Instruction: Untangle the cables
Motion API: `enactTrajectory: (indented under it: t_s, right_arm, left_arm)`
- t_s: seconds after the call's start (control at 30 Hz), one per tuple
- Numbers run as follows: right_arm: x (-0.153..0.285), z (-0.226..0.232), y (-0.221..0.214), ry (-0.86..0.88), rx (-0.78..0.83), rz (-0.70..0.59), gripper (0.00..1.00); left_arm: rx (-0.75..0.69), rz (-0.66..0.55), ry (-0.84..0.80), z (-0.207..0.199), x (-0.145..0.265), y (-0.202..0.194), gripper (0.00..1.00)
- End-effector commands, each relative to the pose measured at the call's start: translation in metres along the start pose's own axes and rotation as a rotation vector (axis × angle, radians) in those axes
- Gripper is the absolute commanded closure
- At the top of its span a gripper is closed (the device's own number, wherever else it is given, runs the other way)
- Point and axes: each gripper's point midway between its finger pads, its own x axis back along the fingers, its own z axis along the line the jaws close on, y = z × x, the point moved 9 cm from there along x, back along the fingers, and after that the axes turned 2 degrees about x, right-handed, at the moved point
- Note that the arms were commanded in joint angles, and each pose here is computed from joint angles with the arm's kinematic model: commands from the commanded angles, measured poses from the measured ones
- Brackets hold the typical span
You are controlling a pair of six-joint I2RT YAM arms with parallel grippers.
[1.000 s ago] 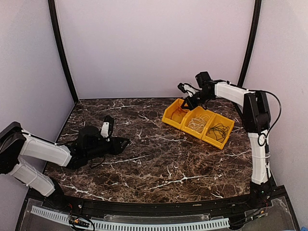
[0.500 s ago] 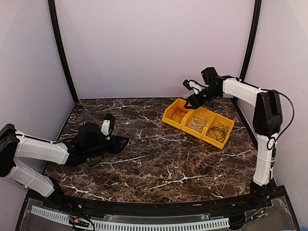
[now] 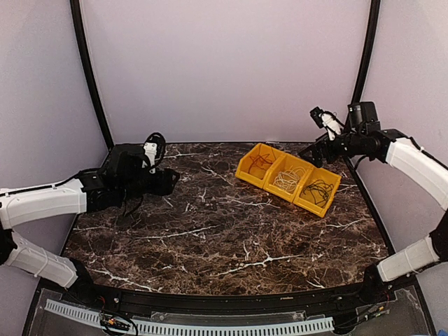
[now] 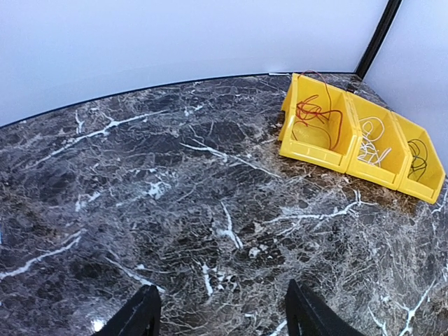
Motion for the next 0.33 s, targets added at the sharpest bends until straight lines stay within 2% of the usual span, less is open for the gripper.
enactTrajectory:
  t_s: [0.0, 0.13, 0.2, 0.23, 0.3]
  right_arm:
    - [0.035, 0.000, -0.015, -0.166, -0.061, -0.158, 0.01]
    - [0.062, -0.001, -0.033, -0.386, -0.198, -0.260, 0.01]
    - [0.070, 0.001, -0.036, -0.392, -0.208, -0.274, 0.01]
    - [0.071, 0.002, -0.038, -0.388, -0.212, -0.284, 0.02]
    - [0.071, 0.004, -0.043, -0.365, -0.217, -0.283, 0.01]
  left_arm:
    - [-0.106, 0.070, 0.128, 0.008, 0.008, 0.016, 0.34]
    - [-0.120, 0.019, 0.171, 0.008, 0.018, 0.039, 0.20]
    - [-0.087, -0.005, 0.145, 0.006, 0.023, 0.047, 0.12]
    - [-0.067, -0.021, 0.109, 0.003, 0.026, 0.049, 0.04]
    - [-0.044, -0.044, 0.069, 0.001, 0.029, 0.050, 0.01]
